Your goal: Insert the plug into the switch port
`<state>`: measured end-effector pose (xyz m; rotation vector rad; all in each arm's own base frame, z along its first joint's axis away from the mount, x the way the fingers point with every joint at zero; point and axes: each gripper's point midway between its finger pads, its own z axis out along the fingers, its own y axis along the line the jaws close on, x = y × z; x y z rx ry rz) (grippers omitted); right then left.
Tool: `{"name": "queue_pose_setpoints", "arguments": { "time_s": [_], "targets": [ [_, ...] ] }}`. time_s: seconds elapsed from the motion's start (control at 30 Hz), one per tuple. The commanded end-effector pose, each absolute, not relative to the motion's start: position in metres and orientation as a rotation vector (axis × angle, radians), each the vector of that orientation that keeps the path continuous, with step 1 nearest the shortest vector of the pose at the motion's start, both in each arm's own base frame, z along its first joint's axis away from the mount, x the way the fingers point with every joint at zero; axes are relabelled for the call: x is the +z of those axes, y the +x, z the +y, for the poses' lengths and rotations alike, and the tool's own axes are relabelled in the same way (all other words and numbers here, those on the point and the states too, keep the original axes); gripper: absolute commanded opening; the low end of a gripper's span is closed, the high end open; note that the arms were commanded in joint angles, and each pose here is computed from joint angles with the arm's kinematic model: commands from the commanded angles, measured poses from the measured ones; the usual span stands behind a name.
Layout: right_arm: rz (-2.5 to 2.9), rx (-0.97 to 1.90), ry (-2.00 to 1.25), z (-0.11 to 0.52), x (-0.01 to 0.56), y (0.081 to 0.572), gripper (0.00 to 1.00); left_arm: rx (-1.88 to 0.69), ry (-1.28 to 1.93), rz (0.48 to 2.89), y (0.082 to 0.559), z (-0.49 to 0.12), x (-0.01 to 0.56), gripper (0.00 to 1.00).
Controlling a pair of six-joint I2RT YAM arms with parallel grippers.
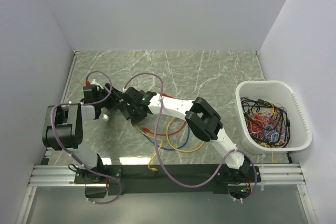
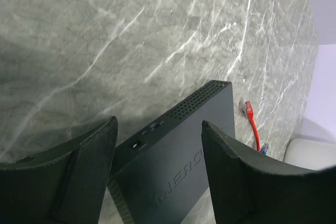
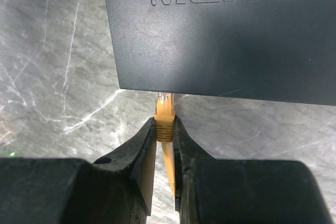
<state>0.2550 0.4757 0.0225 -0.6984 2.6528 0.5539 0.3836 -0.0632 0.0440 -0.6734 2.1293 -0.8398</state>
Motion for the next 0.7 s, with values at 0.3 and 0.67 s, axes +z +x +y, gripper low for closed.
{"name": "queue_pose_setpoints", "arguments": {
  "time_s": [0.3, 0.67],
  "targets": [
    [2.624, 0.601, -0.708, 0.485, 0.049, 0.258, 0.00, -0.879, -0.589, 2.087, 0.406, -0.068, 0.059, 0.72],
    [2.641, 0.649, -0.736, 0.492, 0.056, 0.247, 0.00, -0.888, -0.578, 2.115, 0.401, -0.073, 0.054, 0.72]
  ]
}}
